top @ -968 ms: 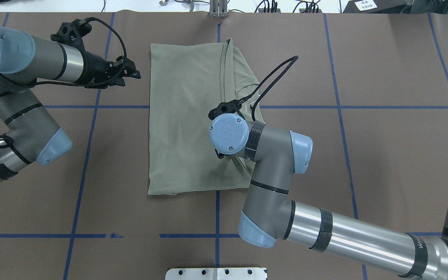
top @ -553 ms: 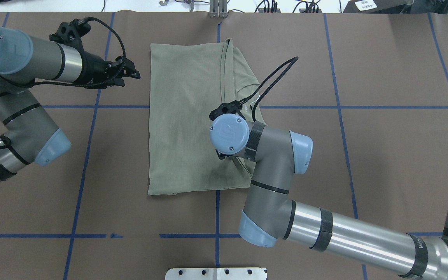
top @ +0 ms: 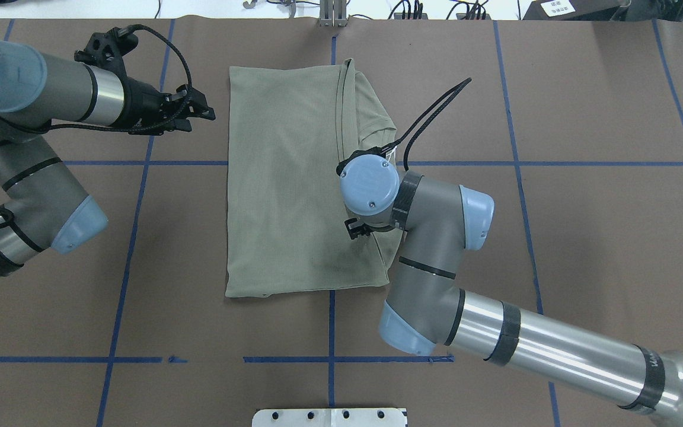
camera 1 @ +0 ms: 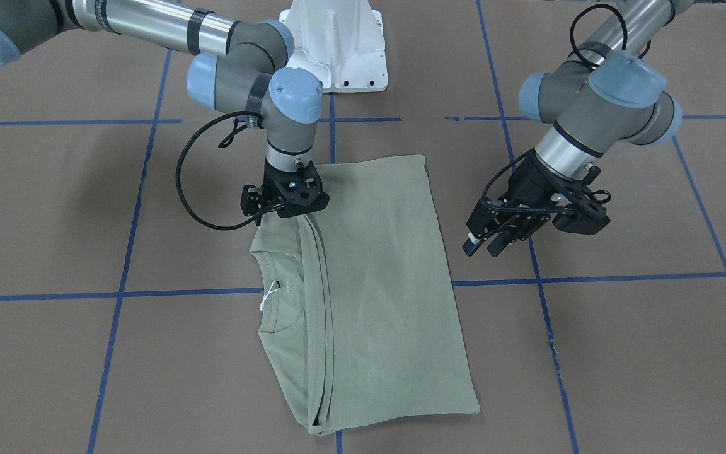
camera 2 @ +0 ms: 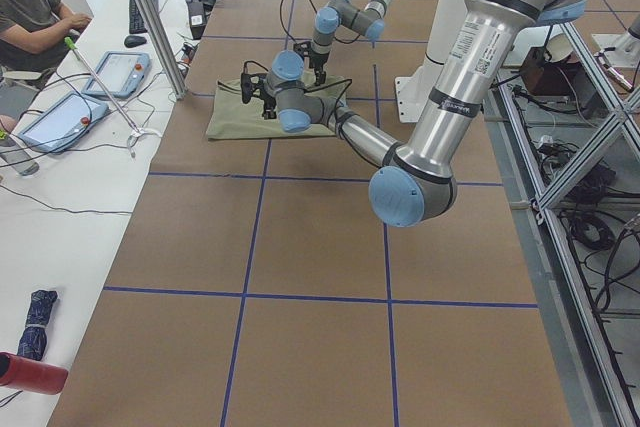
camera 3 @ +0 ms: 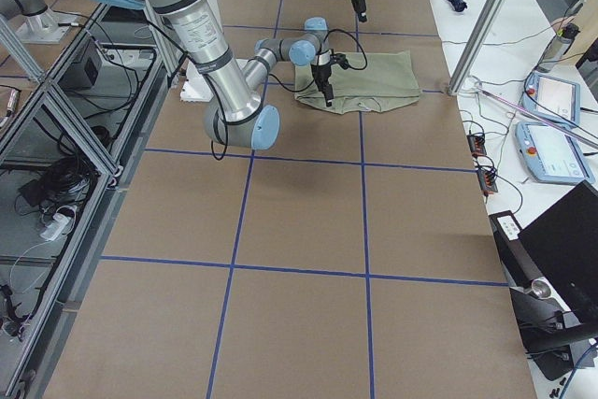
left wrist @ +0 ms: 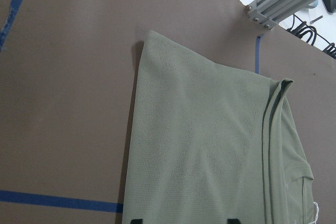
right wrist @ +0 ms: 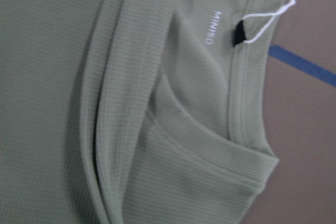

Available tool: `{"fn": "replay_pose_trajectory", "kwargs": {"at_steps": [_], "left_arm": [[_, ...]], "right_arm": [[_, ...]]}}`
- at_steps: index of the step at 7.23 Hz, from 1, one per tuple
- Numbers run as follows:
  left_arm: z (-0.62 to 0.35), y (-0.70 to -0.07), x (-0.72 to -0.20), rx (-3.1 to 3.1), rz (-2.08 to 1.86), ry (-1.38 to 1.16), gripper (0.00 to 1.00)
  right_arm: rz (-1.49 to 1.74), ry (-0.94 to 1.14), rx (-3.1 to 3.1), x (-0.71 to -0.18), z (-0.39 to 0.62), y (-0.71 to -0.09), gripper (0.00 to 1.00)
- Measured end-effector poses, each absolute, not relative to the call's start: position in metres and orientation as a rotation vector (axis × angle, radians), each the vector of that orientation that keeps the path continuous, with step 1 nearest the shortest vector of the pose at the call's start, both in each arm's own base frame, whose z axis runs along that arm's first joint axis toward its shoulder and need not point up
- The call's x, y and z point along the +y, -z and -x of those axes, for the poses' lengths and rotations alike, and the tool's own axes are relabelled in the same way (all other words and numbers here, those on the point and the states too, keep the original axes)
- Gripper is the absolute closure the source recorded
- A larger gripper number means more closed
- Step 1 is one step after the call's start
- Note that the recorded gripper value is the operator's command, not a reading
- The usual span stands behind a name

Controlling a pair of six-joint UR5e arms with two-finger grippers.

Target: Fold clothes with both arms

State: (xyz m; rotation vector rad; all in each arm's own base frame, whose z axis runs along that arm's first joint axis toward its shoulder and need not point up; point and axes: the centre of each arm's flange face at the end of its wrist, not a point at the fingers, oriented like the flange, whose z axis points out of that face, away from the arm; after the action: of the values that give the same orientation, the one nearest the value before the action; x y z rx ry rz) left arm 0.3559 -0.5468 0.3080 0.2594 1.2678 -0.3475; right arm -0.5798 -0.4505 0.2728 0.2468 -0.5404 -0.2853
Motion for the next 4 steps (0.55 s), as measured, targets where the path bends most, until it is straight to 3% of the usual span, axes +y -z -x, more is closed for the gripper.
{"fn": "replay_pose_trajectory", "kwargs": {"at_steps": [2, 4], "left_arm": [[-0.355, -0.305, -0.546, 1.273, -0.259, 0.343, 0.38], [-0.353, -0.301, -0.544, 1.281, -0.261, 0.338, 0.38]], "right_arm": [[-0.237, 0.346, -0.545, -0.451, 0.513, -0.316, 0.0], [-0.256, 0.355, -0.568, -0.449, 0.504, -0.3, 0.0]]}}
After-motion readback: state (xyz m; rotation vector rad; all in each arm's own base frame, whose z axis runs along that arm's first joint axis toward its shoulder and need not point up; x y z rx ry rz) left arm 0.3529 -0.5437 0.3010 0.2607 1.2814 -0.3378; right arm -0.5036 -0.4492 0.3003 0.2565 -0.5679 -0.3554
